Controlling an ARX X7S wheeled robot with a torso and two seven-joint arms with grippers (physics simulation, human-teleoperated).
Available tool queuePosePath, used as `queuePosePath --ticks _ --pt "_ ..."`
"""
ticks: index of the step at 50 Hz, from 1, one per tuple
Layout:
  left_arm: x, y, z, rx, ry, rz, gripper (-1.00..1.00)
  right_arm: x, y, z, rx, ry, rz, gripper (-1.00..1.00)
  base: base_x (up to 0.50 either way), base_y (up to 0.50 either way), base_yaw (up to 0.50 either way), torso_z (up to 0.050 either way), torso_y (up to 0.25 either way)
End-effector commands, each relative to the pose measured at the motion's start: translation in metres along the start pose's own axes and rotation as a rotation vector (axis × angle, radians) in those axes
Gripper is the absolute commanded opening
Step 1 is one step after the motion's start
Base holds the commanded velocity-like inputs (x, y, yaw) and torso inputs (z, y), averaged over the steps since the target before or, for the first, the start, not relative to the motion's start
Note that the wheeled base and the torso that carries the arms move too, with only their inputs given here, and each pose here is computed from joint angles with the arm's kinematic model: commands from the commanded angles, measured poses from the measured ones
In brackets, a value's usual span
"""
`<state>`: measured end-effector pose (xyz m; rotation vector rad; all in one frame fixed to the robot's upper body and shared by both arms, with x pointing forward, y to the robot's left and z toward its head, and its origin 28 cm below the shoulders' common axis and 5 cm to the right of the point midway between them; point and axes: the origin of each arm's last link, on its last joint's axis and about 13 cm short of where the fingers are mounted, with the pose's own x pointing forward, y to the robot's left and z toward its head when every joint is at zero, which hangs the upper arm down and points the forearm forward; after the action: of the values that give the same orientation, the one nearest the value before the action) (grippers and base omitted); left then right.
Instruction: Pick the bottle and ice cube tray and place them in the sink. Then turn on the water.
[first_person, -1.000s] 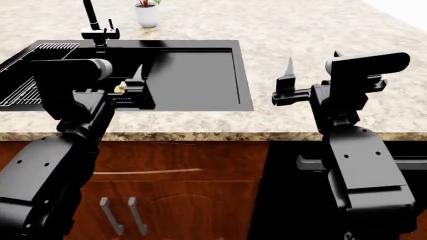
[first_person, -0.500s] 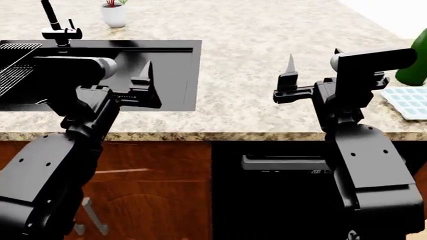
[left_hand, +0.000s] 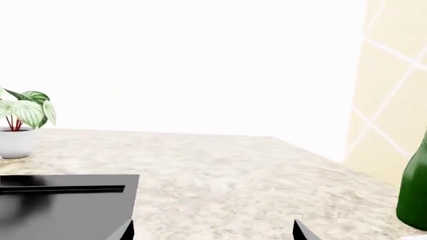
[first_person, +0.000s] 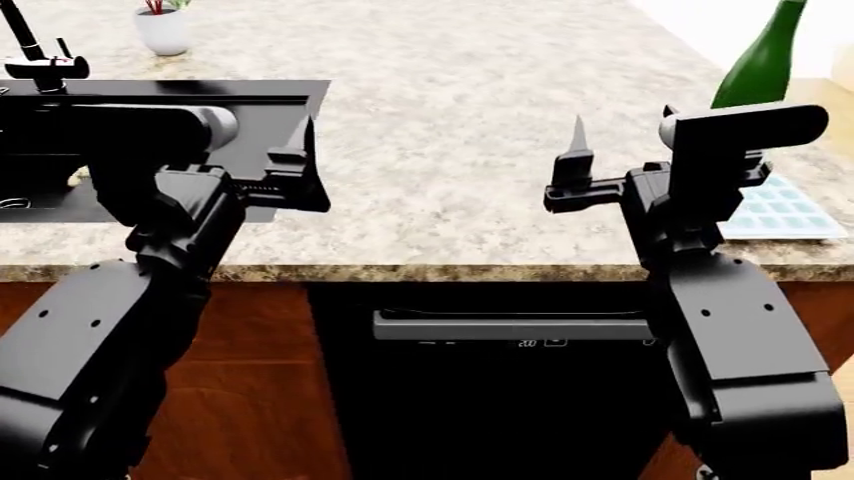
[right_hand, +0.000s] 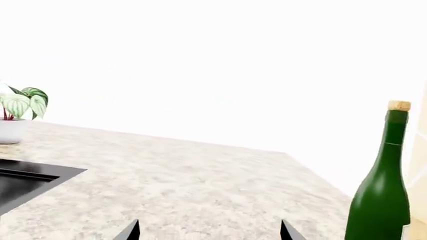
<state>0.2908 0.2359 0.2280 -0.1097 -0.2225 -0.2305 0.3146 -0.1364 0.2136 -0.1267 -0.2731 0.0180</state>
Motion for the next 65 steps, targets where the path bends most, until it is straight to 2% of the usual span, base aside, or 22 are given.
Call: queuePosePath --ticks 1,65 --pt "-0.002 -0.001 -0.001 -0.001 0.001 -0.009 1.0 -0.002 0.001 -0.004 0.008 0.004 0.0 1.0 0.0 -0.5 0.0 0.0 0.0" --pt "-0.014 -0.001 -0.003 -0.002 0.005 -0.02 1.0 -0.011 0.002 -0.007 0.033 0.003 0.01 1.0 0.0 -0.5 0.0 0.0 0.0"
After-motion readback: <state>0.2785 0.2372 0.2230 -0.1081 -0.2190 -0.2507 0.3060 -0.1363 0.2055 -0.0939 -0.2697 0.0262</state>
